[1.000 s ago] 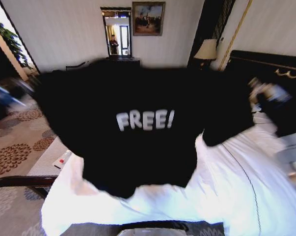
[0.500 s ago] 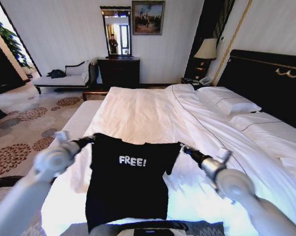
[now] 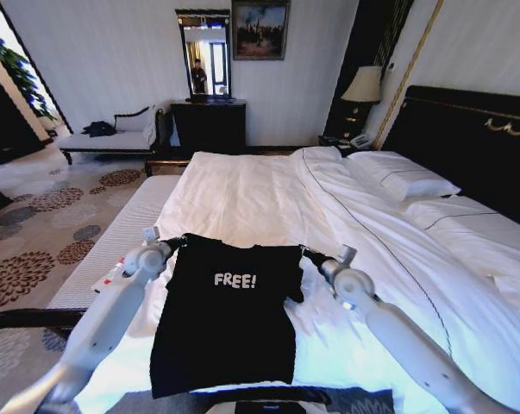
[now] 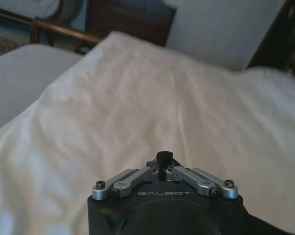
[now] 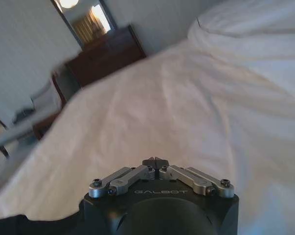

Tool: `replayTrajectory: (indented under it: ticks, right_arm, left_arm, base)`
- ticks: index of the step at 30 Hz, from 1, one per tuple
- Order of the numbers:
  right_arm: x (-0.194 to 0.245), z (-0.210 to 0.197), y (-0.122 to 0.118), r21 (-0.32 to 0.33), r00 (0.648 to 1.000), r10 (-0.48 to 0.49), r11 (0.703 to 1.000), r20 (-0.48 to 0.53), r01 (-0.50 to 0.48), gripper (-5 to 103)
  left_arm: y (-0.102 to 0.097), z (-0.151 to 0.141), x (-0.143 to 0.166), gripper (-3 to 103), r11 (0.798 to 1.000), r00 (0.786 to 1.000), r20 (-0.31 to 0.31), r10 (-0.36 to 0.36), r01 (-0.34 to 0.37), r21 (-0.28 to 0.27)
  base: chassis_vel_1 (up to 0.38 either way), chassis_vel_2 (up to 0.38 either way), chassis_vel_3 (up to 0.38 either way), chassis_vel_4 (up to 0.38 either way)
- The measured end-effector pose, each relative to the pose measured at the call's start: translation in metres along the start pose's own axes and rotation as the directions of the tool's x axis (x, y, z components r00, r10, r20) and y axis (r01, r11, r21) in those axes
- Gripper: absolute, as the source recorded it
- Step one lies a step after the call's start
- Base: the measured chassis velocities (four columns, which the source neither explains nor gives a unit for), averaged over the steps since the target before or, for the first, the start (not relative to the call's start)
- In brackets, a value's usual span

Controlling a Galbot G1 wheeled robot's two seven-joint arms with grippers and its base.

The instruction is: Fold the clothes on the bed.

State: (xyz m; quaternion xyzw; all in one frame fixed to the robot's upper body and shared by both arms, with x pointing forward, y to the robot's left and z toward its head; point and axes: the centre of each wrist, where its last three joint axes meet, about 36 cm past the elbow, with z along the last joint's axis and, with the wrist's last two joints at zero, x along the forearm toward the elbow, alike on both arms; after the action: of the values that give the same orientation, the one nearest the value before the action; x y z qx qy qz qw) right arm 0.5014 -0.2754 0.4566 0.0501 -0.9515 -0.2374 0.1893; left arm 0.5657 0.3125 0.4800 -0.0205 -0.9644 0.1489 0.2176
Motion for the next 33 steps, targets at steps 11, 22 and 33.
replayTrajectory:
  ticks: [11, 22, 33]
  right_arm:
    - [-0.028, 0.059, -0.04, 0.001, 0.99, 0.119, 0.993, -0.08, -0.12, 0]
    - [-0.039, 0.084, -0.034, 0.007, 0.987, 0.137, 0.991, -0.083, -0.137, 0]
    - [-0.043, 0.087, -0.03, 0.013, 0.99, 0.133, 0.991, -0.047, -0.132, 1]
  left_arm:
    - [0.025, 0.081, -0.032, 1, 0.995, 0.993, -0.071, -0.096, 0.094, -0.029]
    - [0.033, 0.093, -0.029, 1, 0.991, 0.988, -0.091, -0.128, 0.124, -0.048]
    - [0.039, 0.097, -0.033, 2, 0.986, 0.98, -0.11, -0.164, 0.159, -0.05]
  base:
    - [0.0, 0.0, 0.0, 0.0]
    - [0.0, 0.0, 0.0, 0.0]
    - [0.0, 0.0, 0.0, 0.0]
